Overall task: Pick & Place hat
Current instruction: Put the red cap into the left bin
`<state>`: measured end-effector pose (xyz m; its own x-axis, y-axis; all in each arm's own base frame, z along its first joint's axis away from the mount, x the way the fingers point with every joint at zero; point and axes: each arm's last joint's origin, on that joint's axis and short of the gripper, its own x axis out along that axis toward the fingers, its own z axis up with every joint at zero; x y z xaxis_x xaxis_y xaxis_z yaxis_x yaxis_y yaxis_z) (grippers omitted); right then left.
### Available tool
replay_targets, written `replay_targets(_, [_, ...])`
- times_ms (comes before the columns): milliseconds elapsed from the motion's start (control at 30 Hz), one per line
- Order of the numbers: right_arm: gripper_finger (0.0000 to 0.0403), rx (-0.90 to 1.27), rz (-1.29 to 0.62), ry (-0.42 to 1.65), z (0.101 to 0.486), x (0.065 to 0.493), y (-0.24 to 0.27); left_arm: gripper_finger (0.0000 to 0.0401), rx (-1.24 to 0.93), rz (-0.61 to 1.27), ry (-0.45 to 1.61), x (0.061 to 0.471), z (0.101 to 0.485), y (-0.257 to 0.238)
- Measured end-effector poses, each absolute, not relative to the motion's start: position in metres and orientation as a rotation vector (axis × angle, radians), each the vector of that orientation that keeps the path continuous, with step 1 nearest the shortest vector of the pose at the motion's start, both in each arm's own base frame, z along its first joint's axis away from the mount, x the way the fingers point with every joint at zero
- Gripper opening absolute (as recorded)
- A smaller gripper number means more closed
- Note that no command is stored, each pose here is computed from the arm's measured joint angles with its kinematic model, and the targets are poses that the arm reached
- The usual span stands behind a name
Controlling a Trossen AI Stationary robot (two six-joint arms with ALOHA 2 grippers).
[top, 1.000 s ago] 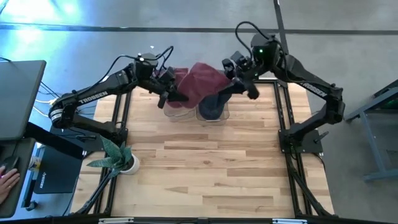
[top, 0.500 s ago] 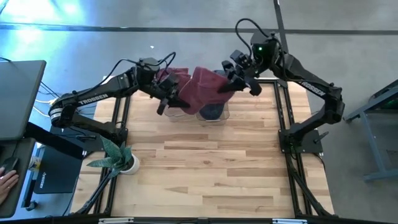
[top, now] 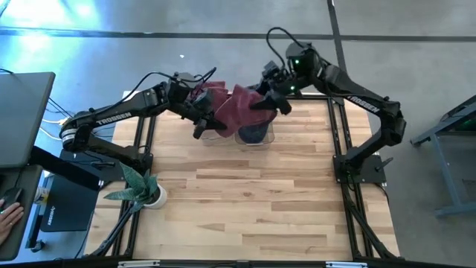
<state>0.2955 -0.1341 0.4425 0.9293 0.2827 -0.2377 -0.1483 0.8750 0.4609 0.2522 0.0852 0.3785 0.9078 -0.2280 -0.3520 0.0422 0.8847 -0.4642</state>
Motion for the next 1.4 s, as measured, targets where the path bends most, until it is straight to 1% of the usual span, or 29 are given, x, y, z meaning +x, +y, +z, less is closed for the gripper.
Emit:
replay_targets(133, [0.0254, 0.474, 0.380, 0.291, 0.443, 0.306, -0.125, 0.0001, -0.465, -0.143, 0.414, 0.252, 0.378, 0.085])
replay_targets(233, [0.0242, 0.486, 0.439, 0.274, 0.443, 0.312, -0.123, 0.0001, -0.456, -0.198, 0.414, 0.252, 0.378, 0.083])
replay_targets(400, [0.0241, 0.488, 0.420, 0.234, 0.448, 0.310, -0.130, 0.0001, -0.448, -0.213, 0.411, 0.253, 0.379, 0.081])
replay_targets(533, [0.0242, 0.499, 0.313, 0.248, 0.445, 0.305, -0.140, 0.0001, -0.448, -0.198, 0.411, 0.252, 0.379, 0.082])
replay_targets(600, [0.0236, 0.464, 0.324, 0.253, 0.443, 0.304, -0.141, 0.0001, -0.449, -0.192, 0.411, 0.252, 0.379, 0.083])
replay_targets(633, [0.0231, 0.432, 0.360, 0.253, 0.443, 0.304, -0.139, 0.0001, -0.448, -0.191, 0.411, 0.252, 0.379, 0.083])
replay_targets(733, [0.0204, 0.359, 0.496, 0.248, 0.443, 0.305, -0.131, 0.0001, -0.466, -0.198, 0.412, 0.253, 0.379, 0.082])
replay_targets(833, [0.0159, 0.377, 0.623, 0.240, 0.446, 0.303, -0.127, 0.0001, -0.483, -0.242, 0.408, 0.252, 0.380, 0.081])
replay_targets(967, [0.0100, 0.406, 0.686, 0.237, 0.450, 0.301, -0.125, 0.0001, -0.460, -0.298, 0.336, 0.248, 0.392, 0.078])
replay_targets(1067, [0.0082, 0.388, 0.675, 0.230, 0.450, 0.301, -0.125, 0.0001, -0.443, -0.326, 0.292, 0.247, 0.398, 0.077])
replay_targets(1133, [0.0090, 0.373, 0.668, 0.219, 0.451, 0.301, -0.127, 0.0001, -0.433, -0.328, 0.270, 0.246, 0.400, 0.080])
replay_targets(1200, [0.0111, 0.367, 0.665, 0.197, 0.454, 0.299, -0.132, 0.0001, -0.440, -0.340, 0.268, 0.244, 0.401, 0.082])
replay_targets(1267, [0.0143, 0.356, 0.678, 0.166, 0.459, 0.296, -0.138, 0.0001, -0.458, -0.333, 0.269, 0.243, 0.401, 0.084])
replay_targets(1400, [0.0223, 0.345, 0.715, 0.126, 0.467, 0.289, -0.149, 0.0001, -0.471, -0.338, 0.272, 0.242, 0.401, 0.087])
